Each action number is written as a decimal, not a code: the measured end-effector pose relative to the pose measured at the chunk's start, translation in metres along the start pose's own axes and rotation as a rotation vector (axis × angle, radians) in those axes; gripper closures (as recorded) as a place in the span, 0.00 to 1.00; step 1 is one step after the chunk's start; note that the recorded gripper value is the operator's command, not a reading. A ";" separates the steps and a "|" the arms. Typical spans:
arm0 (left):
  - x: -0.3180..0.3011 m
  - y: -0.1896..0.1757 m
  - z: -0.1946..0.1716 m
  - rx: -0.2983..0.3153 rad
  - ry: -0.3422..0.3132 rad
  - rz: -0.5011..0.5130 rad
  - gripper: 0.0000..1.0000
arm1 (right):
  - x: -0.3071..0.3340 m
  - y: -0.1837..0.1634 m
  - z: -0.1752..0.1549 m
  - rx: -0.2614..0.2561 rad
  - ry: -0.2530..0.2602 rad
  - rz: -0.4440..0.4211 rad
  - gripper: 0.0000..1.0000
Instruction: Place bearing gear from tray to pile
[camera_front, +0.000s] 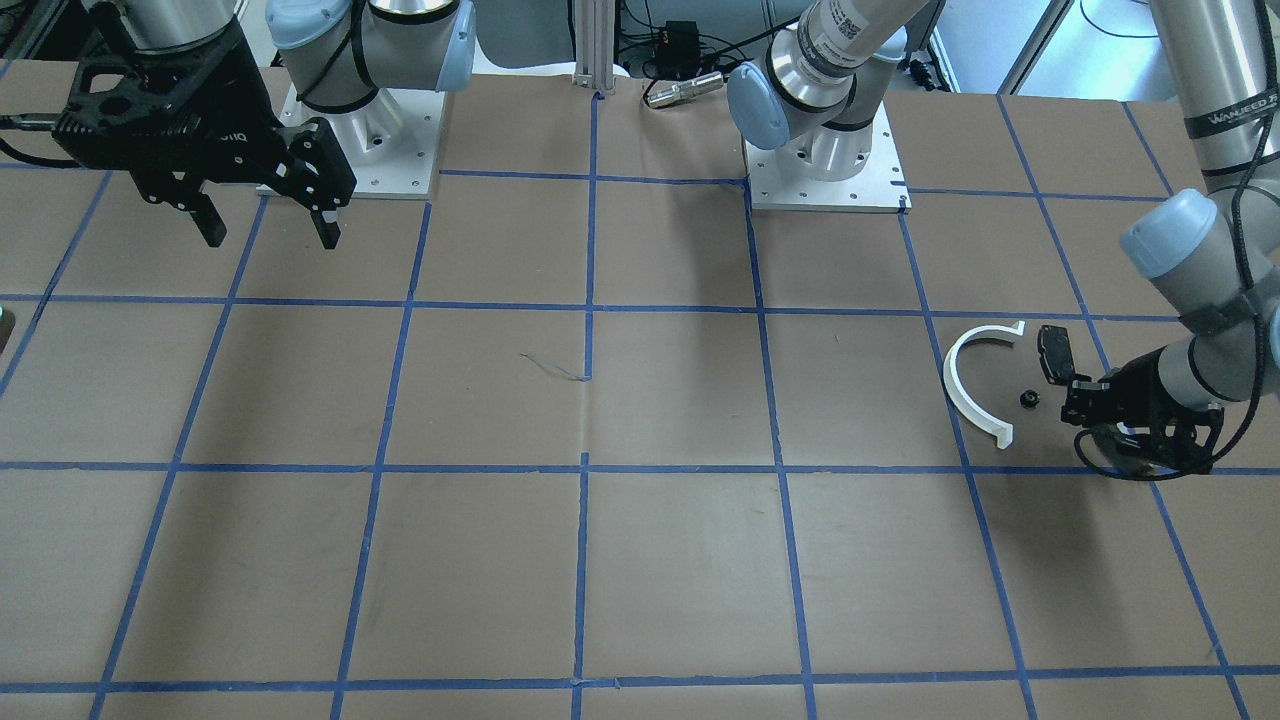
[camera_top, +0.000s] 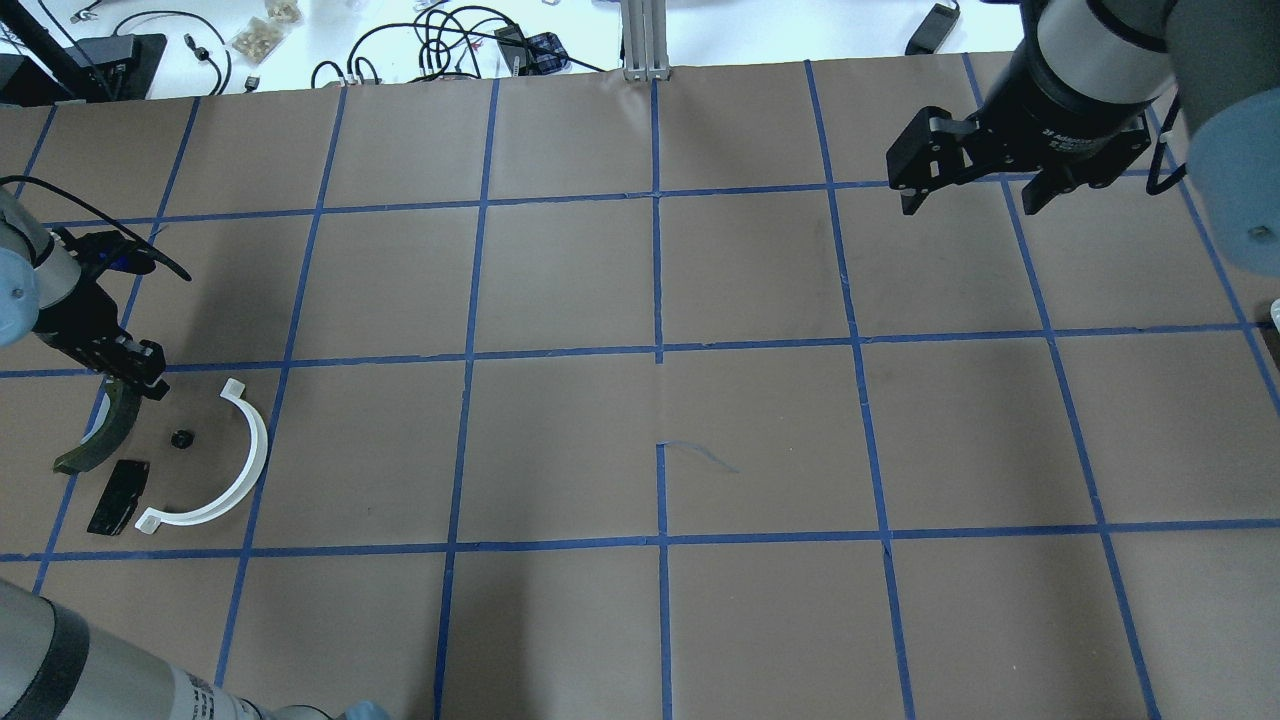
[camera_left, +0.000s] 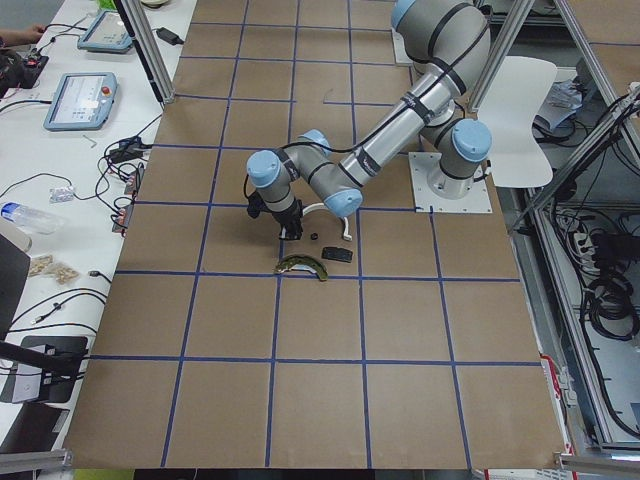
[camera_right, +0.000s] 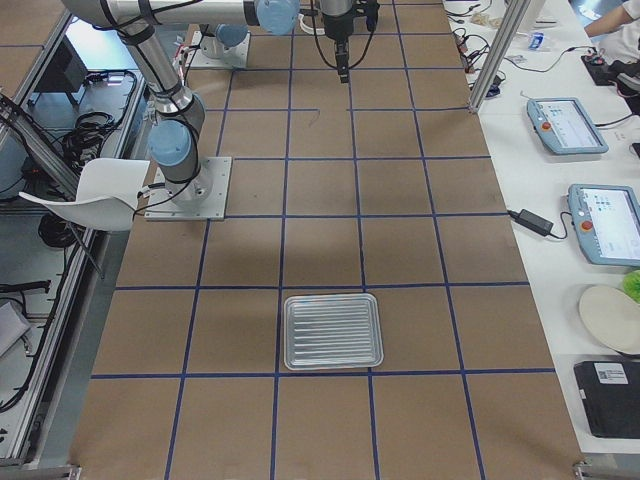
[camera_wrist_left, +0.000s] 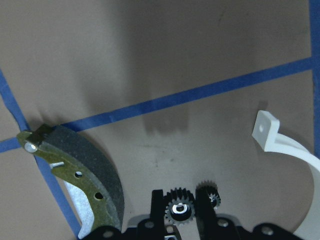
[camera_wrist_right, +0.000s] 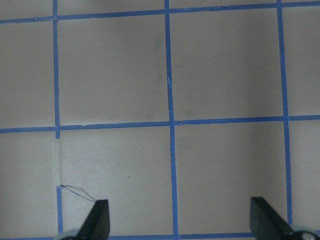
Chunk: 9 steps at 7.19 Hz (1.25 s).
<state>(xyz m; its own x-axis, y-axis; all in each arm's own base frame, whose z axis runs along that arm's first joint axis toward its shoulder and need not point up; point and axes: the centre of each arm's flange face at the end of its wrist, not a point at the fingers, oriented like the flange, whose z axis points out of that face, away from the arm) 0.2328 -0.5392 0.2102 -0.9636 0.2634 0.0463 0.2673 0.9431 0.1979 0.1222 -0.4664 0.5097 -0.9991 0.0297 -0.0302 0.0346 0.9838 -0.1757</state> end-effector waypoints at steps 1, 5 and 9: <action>0.003 0.002 0.007 0.004 0.007 0.010 1.00 | 0.000 0.000 0.000 -0.001 0.000 0.000 0.00; 0.004 0.014 0.033 0.009 0.006 0.021 1.00 | 0.000 0.000 0.001 -0.001 0.000 0.000 0.00; 0.008 0.024 0.036 -0.004 0.016 0.037 1.00 | 0.000 0.000 0.001 -0.001 -0.001 0.000 0.00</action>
<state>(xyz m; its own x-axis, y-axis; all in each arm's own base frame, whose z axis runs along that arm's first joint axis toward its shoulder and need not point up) 0.2322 -0.5067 0.1799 -0.9529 0.2952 0.0698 0.3033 0.9317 0.1998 0.1223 -0.4663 0.5091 -0.9991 0.0292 -0.0308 0.0341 0.9841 -0.1744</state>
